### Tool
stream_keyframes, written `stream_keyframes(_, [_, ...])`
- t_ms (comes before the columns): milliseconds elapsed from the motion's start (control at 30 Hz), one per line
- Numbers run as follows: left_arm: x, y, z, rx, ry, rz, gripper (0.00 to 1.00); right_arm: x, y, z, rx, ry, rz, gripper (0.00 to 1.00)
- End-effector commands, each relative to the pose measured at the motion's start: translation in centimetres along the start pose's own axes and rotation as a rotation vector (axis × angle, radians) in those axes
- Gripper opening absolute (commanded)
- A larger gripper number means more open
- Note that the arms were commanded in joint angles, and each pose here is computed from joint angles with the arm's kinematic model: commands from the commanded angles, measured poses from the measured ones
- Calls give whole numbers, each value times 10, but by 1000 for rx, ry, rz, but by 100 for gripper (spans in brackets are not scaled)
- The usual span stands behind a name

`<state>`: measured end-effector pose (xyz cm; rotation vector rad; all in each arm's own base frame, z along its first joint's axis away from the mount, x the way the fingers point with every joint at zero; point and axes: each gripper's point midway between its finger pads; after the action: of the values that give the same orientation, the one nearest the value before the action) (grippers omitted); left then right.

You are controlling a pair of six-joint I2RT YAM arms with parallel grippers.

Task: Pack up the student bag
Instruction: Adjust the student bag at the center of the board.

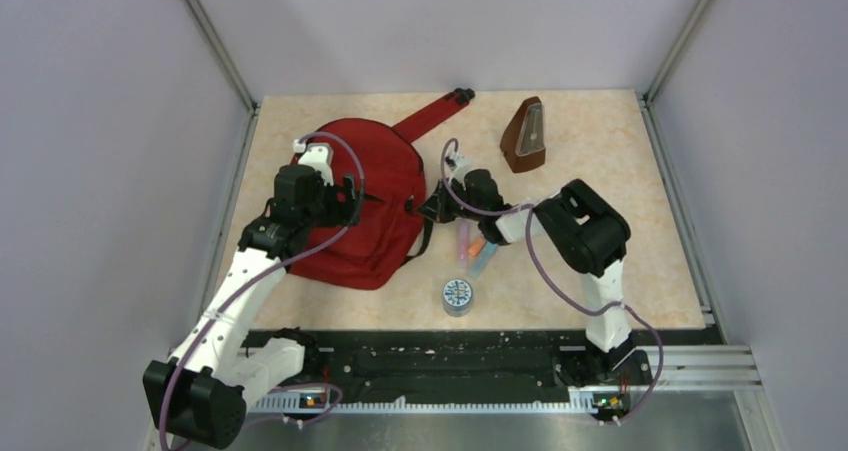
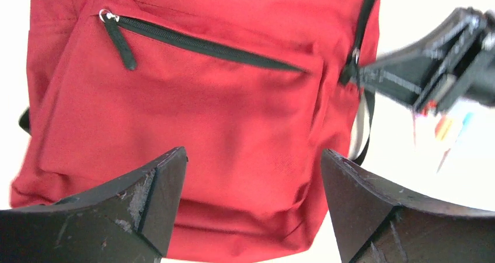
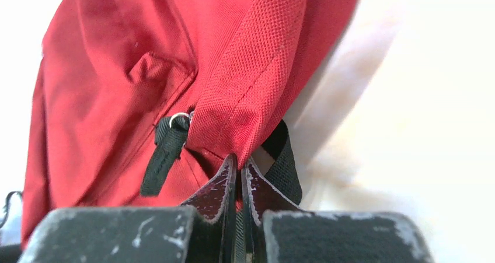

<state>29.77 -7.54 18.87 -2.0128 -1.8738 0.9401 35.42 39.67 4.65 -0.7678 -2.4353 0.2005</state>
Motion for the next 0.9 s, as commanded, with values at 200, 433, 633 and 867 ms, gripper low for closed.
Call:
stream_keyframes(200, [-24, -7, -17, -54, 7, 130, 91, -134, -50, -117, -59, -165, 267, 23])
stream_keyframes(433, [-29, -7, -3, -72, -321, 146, 94, -113, -67, -157, -95, -237, 251, 70])
stream_keyframes(633, [6, 15, 7, -190, -376, 13, 95, -90, -99, -172, -132, -265, 285, 73])
stream_keyframes(867, [20, 46, 9, -170, -359, -40, 96, -24, -109, -166, -138, -340, 206, 72])
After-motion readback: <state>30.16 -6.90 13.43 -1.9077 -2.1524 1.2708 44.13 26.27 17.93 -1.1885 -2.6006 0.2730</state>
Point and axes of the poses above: each gripper's point midway between its finger pads, its own y axis out along the fingers, its own x axis along the line the jaws close on, z = x × y, and after that the axes turned 11 degrees about -y, right-handed
